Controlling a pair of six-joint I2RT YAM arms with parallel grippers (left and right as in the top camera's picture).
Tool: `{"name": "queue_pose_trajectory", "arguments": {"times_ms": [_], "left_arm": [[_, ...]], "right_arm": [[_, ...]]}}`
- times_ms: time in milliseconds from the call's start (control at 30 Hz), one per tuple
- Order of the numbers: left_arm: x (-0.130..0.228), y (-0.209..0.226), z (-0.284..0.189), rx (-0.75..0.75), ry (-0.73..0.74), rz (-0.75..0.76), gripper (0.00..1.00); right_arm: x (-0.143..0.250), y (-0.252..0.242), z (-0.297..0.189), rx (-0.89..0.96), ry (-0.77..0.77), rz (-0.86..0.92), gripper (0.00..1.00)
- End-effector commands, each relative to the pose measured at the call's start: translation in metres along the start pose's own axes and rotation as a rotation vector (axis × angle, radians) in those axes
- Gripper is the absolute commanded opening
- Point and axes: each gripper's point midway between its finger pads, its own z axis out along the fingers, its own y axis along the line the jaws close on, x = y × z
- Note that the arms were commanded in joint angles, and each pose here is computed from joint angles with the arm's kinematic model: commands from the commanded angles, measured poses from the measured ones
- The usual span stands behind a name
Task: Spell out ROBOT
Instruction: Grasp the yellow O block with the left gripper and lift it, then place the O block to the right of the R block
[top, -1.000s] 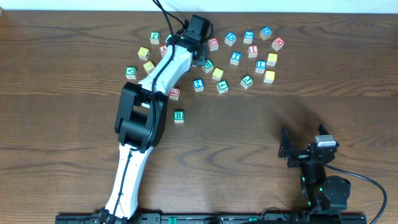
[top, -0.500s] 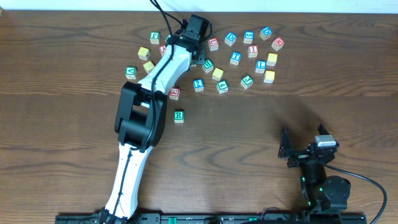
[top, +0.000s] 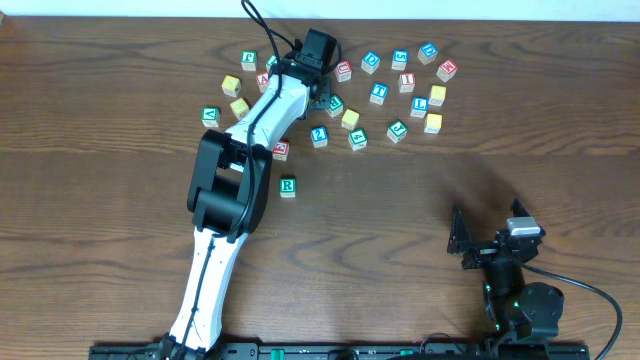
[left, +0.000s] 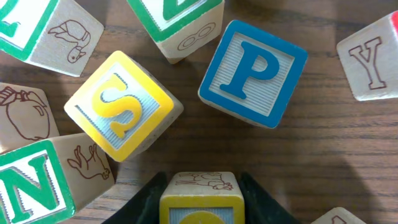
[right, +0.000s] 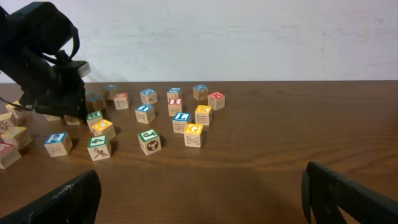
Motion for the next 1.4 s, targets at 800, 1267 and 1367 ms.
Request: {"name": "queue_pose_trajectory", "arguments": {"times_ms": [800,1267,1367], "left_arm": [[0.045,0.018,-0.25,-0.018,0.157,-0.066,0.21],[0.163,-0.014,-0.163,-0.061,0.366,-0.049,0.19],[0.172,-0.018,-0.142,-0.04,0.337,-0.052,0.19]], "right_arm": [[0.001,0.001,0.0,-0.003,0.0,-0.015,0.99],[0.001,0.001,0.0,-0.003,0.0,-0.015,0.99],[0.001,0.001,0.0,-0.003,0.0,-0.015,0.99]]}}
